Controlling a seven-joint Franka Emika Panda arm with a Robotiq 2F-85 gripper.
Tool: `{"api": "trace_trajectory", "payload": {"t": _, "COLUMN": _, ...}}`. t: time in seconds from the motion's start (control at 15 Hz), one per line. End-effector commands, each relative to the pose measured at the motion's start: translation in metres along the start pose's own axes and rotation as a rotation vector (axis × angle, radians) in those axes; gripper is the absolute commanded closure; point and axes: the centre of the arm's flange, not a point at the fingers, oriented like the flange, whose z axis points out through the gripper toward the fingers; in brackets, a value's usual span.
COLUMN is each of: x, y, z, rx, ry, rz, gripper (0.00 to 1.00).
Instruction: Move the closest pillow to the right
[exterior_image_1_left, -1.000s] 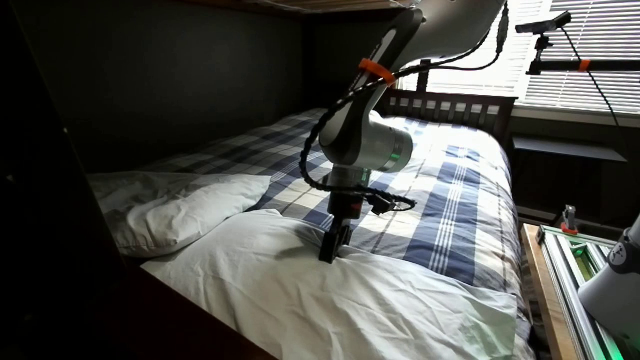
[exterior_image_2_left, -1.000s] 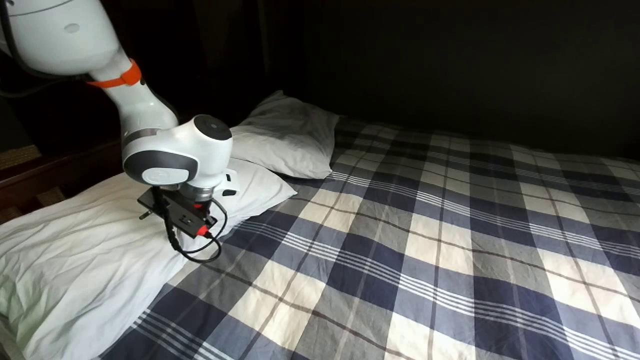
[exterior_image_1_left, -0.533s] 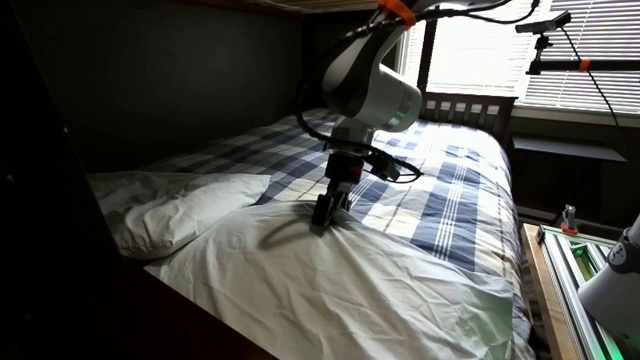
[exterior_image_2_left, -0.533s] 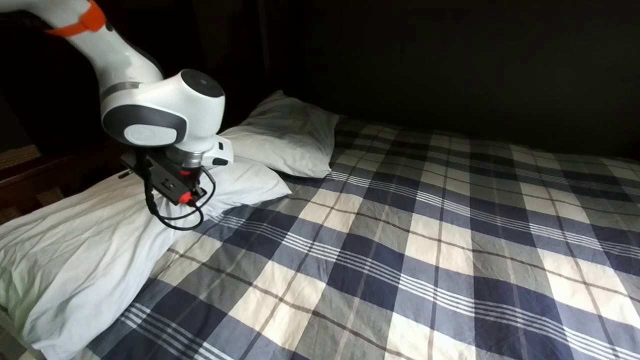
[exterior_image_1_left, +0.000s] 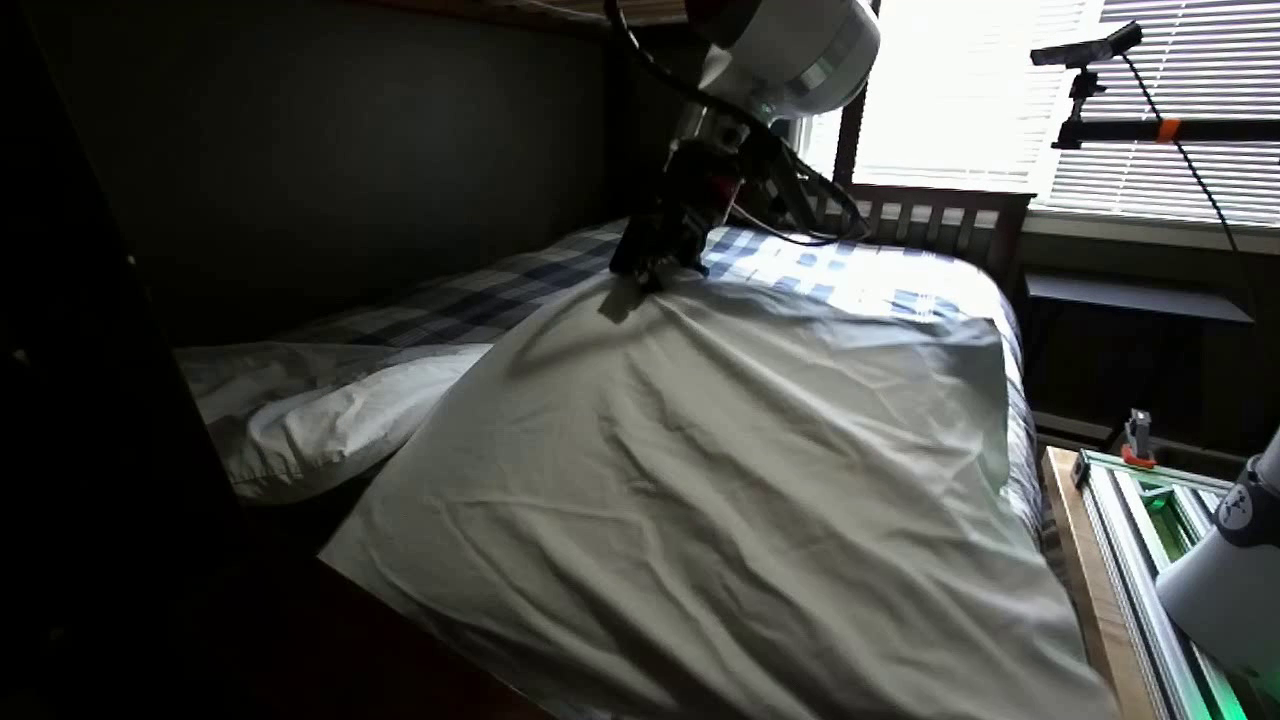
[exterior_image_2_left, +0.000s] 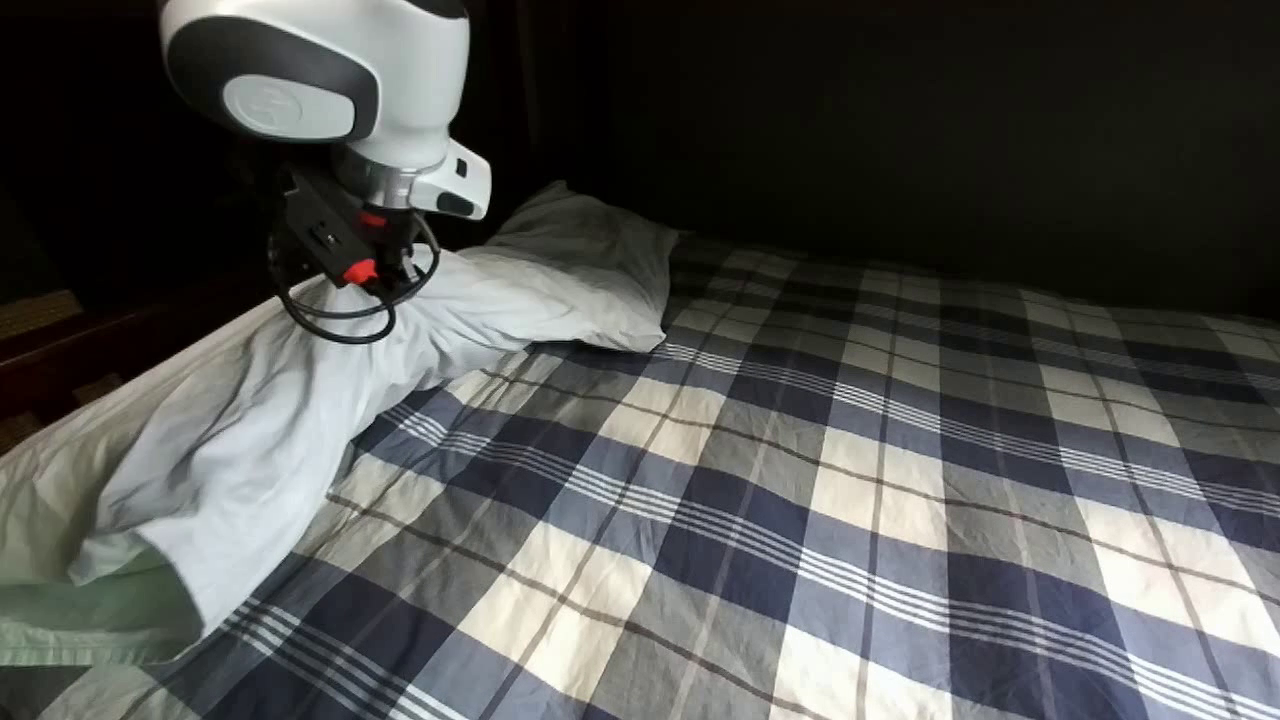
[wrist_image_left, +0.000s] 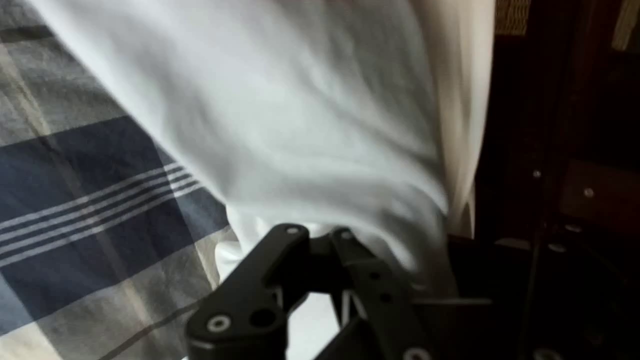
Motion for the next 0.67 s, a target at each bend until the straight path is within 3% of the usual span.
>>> {"api": "trace_trajectory", "payload": {"t": 0.0, "x": 0.035, "y": 0.003, "z": -0.071, "rx": 0.068, "ry": 0.102, "rz": 0.097, "gripper": 1.0}}
{"api": "trace_trajectory", "payload": {"t": 0.27, "x": 0.064, "y": 0.024, "z": -0.12, "rx": 0.113, "ry": 0.183, "rz": 0.173, "gripper": 1.0}}
{"api": "trace_trajectory", "payload": {"t": 0.6, "x": 0.086, "y": 0.047, "z": -0.147, "rx": 0.131, "ry": 0.243, "rz": 0.228, "gripper": 1.0}}
